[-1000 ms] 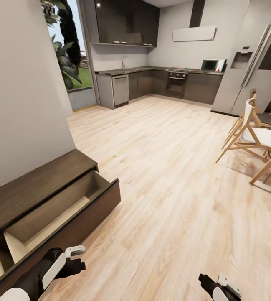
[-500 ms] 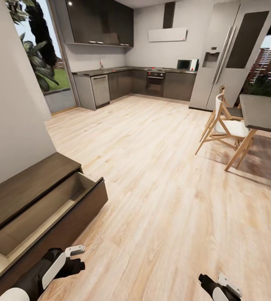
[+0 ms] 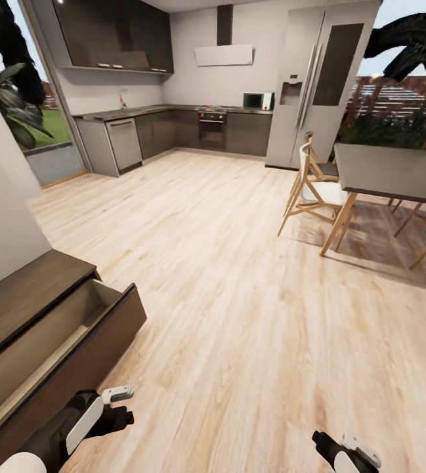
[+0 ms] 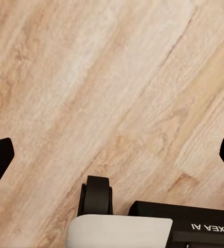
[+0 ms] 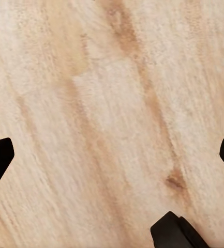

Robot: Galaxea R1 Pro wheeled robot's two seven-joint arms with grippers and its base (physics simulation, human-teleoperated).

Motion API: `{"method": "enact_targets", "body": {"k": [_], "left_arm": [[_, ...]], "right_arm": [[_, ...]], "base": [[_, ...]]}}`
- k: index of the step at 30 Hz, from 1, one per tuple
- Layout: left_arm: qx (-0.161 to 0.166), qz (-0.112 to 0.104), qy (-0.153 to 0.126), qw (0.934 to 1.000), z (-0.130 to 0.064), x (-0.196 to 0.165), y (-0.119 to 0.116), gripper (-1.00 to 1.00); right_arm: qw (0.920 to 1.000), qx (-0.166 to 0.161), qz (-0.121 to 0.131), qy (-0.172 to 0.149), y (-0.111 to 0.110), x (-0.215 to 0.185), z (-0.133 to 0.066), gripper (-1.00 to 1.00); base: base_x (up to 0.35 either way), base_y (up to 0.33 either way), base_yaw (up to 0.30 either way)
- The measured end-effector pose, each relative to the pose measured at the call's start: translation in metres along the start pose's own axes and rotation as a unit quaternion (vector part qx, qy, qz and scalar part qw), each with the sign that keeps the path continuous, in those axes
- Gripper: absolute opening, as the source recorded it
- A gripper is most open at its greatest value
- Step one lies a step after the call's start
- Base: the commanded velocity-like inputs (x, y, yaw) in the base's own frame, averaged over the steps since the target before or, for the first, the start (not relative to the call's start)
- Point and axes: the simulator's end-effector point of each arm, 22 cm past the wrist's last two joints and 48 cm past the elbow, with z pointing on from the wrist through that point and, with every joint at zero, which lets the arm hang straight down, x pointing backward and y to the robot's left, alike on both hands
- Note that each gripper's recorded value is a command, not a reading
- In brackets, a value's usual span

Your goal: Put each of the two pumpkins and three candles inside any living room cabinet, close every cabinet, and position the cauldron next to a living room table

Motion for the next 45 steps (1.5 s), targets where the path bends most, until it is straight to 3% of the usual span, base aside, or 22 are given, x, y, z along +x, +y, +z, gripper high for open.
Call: {"method": "enact_targets", "body": {"k": [8, 14, 23, 29, 34, 45], "left_arm": [[0.002, 0.0, 0.001, 1.0, 0.0, 0.001, -0.003, 1.0], [0.016, 0.004, 0.003, 0.9999, 0.002, 0.005, -0.027, 1.0], [0.019, 0.005, 0.003, 0.9998, 0.002, 0.006, -0.032, 1.0], [0.014, 0.005, 0.002, 0.9999, 0.002, 0.004, -0.025, 1.0], [-0.002, 0.001, -0.002, 1.0, 0.0, -0.001, -0.001, 1.0], [-0.006, 0.001, -0.003, 1.0, -0.001, -0.002, 0.006, 1.0]], "right_arm": [[1.0, 0.0, 0.0, 0.0, 0.0, 0.0, 0.0, 1.0], [1.0, 0.001, 0.001, 0.0, -0.001, 0.0, 0.0, 1.0], [1.0, 0.002, 0.001, -0.001, -0.002, 0.001, 0.0, 1.0], [1.0, 0.003, 0.001, -0.001, -0.003, 0.0, 0.0, 1.0], [1.0, 0.003, 0.002, -0.001, -0.003, 0.0, 0.0, 1.0], [1.0, 0.003, 0.001, -0.001, -0.003, 0.0, 0.0, 1.0]], "base": [[-0.072, -0.007, -0.284], [-0.012, -0.068, -0.284], [0.036, -0.014, -0.284], [0.001, 0.0, -0.284], [0.0, 0.0, -0.284], [0.0, 0.0, -0.284]]}}
